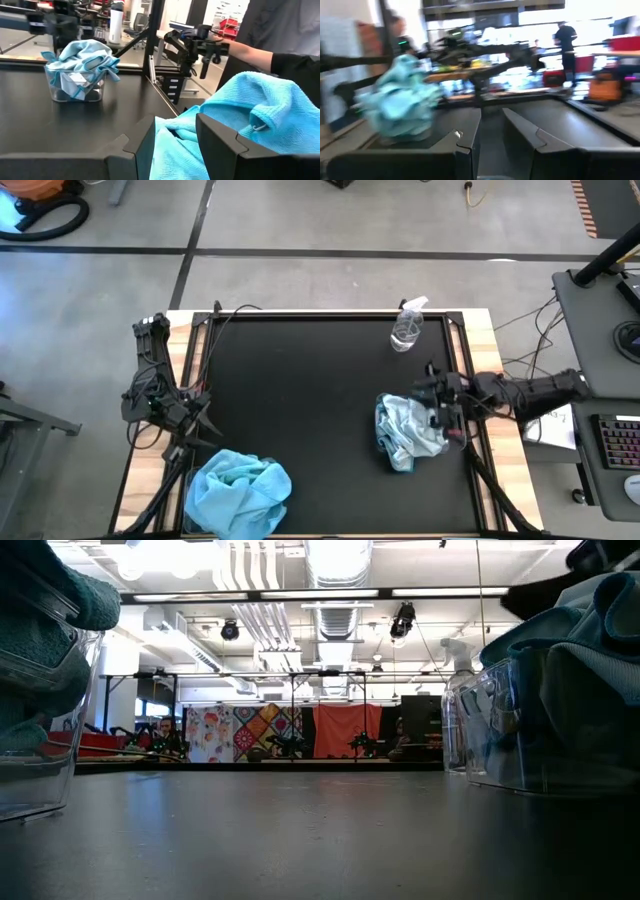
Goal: Sort microfiber towel by color & place in baskets
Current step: Return to Home Position
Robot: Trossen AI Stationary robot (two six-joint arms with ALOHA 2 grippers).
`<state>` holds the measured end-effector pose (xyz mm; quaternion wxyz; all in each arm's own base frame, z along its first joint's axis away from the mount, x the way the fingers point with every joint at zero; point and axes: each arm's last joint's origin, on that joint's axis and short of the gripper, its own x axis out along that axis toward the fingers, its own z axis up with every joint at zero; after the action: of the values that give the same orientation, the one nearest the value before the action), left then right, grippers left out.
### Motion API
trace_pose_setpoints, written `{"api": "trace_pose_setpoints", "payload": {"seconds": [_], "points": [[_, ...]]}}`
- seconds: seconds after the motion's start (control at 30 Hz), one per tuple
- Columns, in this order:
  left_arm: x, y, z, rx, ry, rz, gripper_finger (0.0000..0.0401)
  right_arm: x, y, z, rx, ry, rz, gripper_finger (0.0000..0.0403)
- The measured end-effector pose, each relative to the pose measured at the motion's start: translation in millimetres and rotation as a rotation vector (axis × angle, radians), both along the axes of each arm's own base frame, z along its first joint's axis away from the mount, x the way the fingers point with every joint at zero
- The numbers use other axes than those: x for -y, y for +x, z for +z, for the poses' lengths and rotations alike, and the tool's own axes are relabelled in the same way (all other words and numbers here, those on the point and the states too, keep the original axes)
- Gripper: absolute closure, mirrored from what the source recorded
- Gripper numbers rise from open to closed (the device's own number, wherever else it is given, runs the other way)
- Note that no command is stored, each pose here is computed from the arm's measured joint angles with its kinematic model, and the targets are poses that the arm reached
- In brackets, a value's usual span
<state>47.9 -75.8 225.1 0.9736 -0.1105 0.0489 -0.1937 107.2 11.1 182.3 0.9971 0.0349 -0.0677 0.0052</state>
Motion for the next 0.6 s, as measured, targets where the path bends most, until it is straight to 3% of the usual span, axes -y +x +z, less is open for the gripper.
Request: {"api": "trace_pose_setpoints", "payload": {"seconds": [0.6], "points": [[0, 0, 1, 0.002, -0.007, 0.000, 0.0274, 52, -26, 18, 0.229, -0.032, -0.561, 0.0335]]}}
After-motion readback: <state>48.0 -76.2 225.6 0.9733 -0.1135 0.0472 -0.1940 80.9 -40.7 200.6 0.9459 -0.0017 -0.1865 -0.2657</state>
